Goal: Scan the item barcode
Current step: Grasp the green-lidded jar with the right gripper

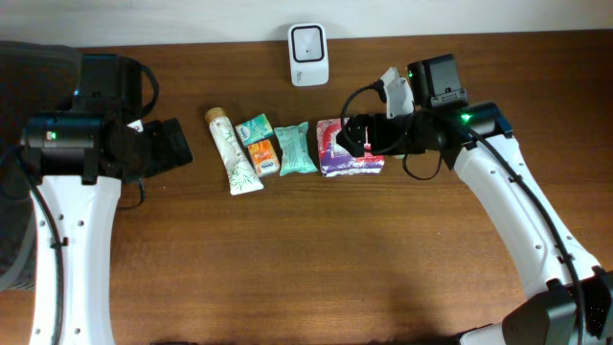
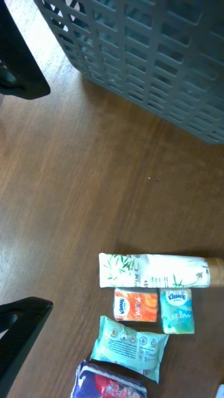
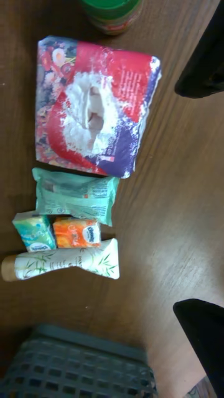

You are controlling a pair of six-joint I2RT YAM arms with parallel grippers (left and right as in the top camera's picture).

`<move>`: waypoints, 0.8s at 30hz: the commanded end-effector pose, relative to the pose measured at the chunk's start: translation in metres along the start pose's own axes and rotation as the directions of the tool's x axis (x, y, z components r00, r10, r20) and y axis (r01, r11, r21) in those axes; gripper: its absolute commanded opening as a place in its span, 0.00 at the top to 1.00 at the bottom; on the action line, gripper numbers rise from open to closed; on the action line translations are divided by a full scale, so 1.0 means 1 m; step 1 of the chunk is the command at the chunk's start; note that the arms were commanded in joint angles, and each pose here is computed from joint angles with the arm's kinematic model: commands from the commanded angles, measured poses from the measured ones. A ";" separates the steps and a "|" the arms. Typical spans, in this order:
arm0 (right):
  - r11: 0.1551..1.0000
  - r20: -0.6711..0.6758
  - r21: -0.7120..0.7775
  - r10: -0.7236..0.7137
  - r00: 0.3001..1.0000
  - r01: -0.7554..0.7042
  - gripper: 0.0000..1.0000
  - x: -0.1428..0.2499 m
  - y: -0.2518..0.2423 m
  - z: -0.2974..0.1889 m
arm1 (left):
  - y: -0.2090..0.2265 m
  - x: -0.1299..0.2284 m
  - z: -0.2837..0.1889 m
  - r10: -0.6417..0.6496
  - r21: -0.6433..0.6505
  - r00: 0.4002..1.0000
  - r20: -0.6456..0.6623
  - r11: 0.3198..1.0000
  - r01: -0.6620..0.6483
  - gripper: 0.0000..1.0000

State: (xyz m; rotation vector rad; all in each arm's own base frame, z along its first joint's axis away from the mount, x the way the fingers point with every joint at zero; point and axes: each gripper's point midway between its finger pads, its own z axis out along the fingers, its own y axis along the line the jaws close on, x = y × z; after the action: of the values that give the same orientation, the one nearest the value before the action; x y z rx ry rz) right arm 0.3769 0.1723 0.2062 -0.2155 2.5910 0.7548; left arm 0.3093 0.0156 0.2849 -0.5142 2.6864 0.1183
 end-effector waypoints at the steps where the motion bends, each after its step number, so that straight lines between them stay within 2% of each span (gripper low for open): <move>1: 0.999 0.023 -0.027 -0.018 1.000 0.018 0.01 -0.008 0.009 0.000 | 0.002 -0.002 -0.005 -0.020 0.002 1.000 0.019 1.000 0.020 0.01; 2: 0.999 0.057 0.018 -0.027 0.998 0.026 0.01 -0.016 0.002 0.000 | 0.002 -0.002 -0.005 -0.020 0.002 1.000 0.019 1.000 0.019 0.01; 4: 0.953 0.178 0.225 0.164 0.970 -0.203 0.02 -0.030 -0.040 -0.008 | 0.002 -0.002 -0.005 -0.019 0.002 1.000 0.019 1.000 0.019 0.01; 6: 0.870 0.296 0.339 0.262 0.918 -0.358 0.01 -0.038 -0.073 -0.021 | 0.002 -0.002 -0.005 -0.019 0.002 1.000 0.019 1.000 0.019 0.01; 10: 0.795 0.349 0.466 0.238 0.906 -0.388 0.01 -0.039 -0.102 -0.025 | 0.002 -0.002 -0.005 -0.019 0.002 1.000 0.019 1.000 0.019 0.01; 12: 0.748 0.331 0.534 0.245 0.911 -0.395 0.02 -0.034 -0.126 -0.007 | 0.002 -0.002 -0.005 -0.020 0.002 1.000 0.019 1.000 0.020 0.01; 16: 0.766 0.316 0.445 0.350 0.882 -0.464 0.01 -0.036 -0.145 -0.008 | 0.002 -0.002 -0.005 -0.019 0.002 1.000 0.019 1.000 0.019 0.01; 19: 0.850 0.230 0.242 0.419 0.879 -0.468 0.01 -0.040 -0.119 0.004 | 0.002 -0.002 -0.005 -0.020 0.002 1.000 0.019 1.000 0.019 0.01; 21: 0.854 0.239 0.234 0.413 0.879 -0.465 0.01 -0.044 -0.118 0.006 | 0.002 -0.002 -0.005 -0.019 0.002 1.000 0.019 1.000 0.019 0.01; 22: 0.801 0.267 0.245 0.486 0.832 -0.546 0.01 -0.040 -0.125 0.007 | 0.002 -0.002 -0.005 -0.020 0.002 1.000 0.019 1.000 0.019 0.01; 24: 0.616 0.356 0.298 0.637 0.684 -0.729 0.01 -0.026 -0.150 0.009 | 0.002 -0.002 -0.005 -0.019 0.002 1.000 0.019 1.000 0.019 0.01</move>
State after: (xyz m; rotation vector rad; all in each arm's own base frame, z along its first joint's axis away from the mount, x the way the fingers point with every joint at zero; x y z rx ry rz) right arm 0.4411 0.0668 0.1492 0.6963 2.5765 0.4501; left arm 0.3093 0.0156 0.2849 -0.5147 2.6863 0.1182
